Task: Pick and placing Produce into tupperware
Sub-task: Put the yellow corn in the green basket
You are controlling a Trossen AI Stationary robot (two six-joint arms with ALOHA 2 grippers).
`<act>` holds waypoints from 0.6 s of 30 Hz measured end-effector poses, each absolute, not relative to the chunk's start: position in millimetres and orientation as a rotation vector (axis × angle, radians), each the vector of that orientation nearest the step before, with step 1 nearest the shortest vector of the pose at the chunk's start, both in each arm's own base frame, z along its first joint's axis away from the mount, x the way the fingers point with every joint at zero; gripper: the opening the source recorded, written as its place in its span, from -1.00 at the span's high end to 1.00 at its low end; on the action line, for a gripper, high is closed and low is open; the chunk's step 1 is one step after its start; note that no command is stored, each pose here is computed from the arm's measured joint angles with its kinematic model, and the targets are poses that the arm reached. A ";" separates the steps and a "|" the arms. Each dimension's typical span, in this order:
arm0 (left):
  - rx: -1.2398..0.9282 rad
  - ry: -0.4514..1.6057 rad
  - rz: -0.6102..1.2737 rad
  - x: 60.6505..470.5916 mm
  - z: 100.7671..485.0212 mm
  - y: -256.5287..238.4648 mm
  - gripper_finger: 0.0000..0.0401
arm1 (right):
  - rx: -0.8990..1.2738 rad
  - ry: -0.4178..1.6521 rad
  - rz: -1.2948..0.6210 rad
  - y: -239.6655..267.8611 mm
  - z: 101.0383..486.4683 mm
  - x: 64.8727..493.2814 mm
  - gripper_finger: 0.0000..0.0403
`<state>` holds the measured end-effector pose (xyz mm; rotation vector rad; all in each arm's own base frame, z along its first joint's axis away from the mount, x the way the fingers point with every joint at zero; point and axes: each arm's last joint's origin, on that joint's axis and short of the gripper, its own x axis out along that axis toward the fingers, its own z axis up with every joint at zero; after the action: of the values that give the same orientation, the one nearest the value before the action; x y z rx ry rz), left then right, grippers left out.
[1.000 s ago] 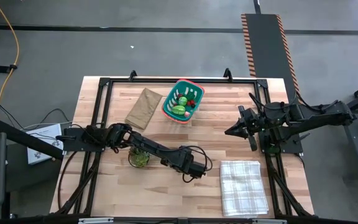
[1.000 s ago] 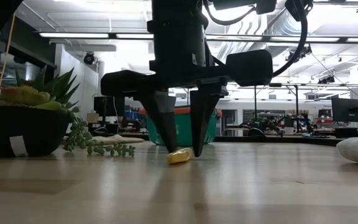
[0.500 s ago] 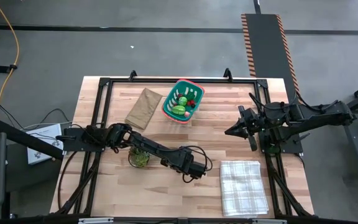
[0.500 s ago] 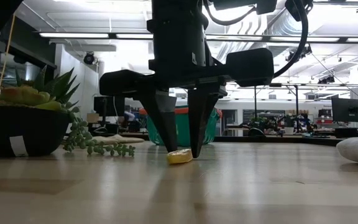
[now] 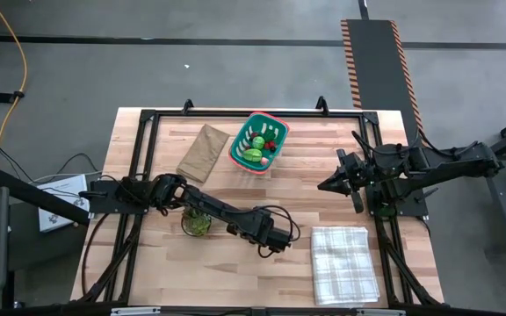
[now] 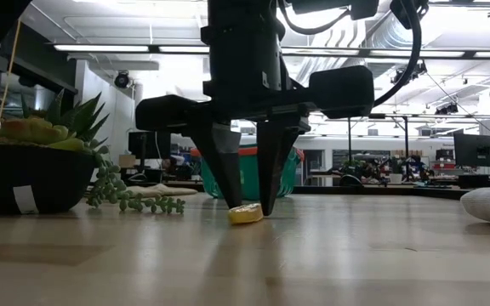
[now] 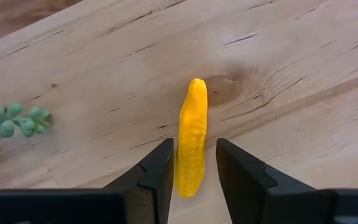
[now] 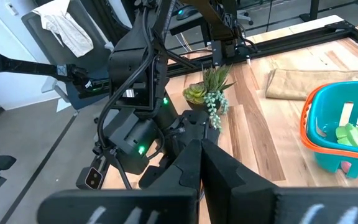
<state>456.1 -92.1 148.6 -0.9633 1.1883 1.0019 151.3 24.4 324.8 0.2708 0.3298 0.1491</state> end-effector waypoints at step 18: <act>-0.986 1.207 1.000 457.2 148.5 -85.0 0.45 | 0.269 0.330 0.149 24.4 324.8 151.3 1.00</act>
<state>457.2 -85.0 148.5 -0.9855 1.2069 1.0004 151.3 24.4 324.8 0.2693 0.3297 0.1493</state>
